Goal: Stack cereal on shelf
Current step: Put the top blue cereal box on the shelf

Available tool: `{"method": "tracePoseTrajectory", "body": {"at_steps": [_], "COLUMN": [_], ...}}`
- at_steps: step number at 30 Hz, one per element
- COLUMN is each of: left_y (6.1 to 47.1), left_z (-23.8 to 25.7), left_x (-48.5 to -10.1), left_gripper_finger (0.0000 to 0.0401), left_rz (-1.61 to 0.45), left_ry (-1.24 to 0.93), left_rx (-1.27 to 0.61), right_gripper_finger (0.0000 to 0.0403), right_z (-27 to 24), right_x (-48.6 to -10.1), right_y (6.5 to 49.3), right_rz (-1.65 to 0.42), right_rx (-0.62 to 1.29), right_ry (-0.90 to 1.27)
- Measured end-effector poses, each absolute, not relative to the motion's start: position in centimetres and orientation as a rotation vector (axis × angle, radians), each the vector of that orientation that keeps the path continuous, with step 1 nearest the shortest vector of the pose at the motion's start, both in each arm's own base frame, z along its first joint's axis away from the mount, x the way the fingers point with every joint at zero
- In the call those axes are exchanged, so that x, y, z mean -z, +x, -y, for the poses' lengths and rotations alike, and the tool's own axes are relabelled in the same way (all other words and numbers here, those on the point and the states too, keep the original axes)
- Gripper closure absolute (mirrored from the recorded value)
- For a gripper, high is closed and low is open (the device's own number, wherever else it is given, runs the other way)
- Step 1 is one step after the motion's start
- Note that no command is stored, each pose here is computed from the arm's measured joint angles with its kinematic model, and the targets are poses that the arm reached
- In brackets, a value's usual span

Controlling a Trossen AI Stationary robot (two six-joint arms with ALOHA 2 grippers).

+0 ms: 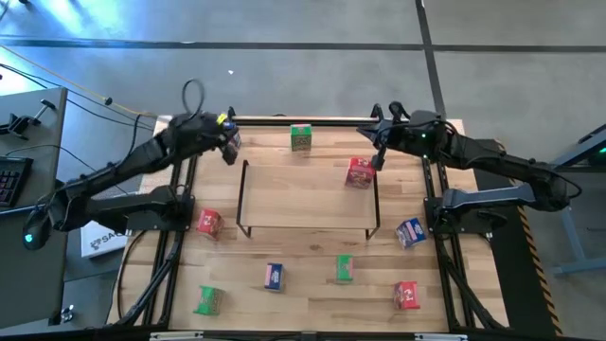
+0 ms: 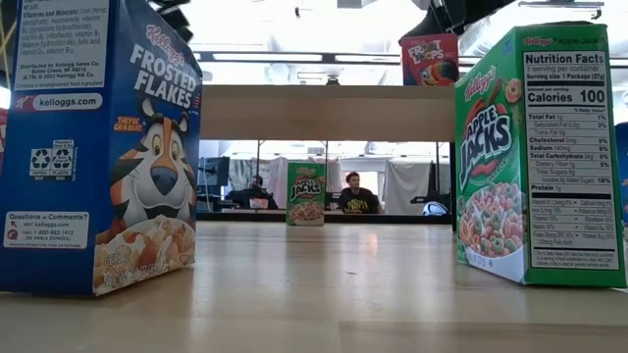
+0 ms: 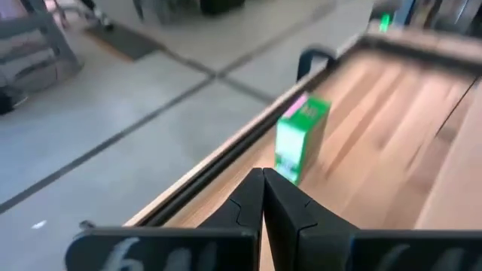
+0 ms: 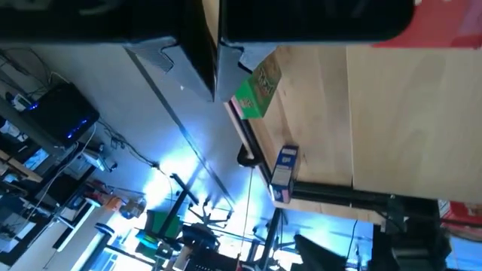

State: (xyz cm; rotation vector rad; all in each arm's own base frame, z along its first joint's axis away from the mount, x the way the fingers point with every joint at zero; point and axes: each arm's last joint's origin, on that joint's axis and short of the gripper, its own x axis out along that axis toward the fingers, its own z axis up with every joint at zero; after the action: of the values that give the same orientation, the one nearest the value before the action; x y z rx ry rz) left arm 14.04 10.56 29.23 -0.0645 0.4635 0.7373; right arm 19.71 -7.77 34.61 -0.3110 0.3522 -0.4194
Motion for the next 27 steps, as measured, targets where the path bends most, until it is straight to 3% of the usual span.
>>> {"method": "tracePoseTrajectory", "body": {"at_steps": [10,18,22,27], "left_y": [16.1,17.3,18.2,19.3], "left_z": [-16.9,-21.1,-21.1,-20.2], "left_x": [-32.5,-31.7,-30.8,-30.4], "left_gripper_finger": [0.0401,0.04,0.0384,0.0345], "left_rz": [-0.872,-1.252,-1.381,-1.391], "left_ry": [-0.092,-0.19,-0.143,-0.106], "left_rx": [-0.714,-0.573,-0.442,-0.359], "right_gripper_finger": [0.0402,0.0402,0.0402,0.0402], "right_z": [7.6,7.3,7.3,7.1], "right_x": [-34.7,-35.1,-34.9,-34.8], "right_y": [19.4,19.0,18.9,19.0], "right_rz": [-0.376,-0.354,-0.373,-0.359], "right_rx": [0.384,0.343,0.328,0.27], "right_ry": [-0.416,-0.449,-0.449,-0.442]}}
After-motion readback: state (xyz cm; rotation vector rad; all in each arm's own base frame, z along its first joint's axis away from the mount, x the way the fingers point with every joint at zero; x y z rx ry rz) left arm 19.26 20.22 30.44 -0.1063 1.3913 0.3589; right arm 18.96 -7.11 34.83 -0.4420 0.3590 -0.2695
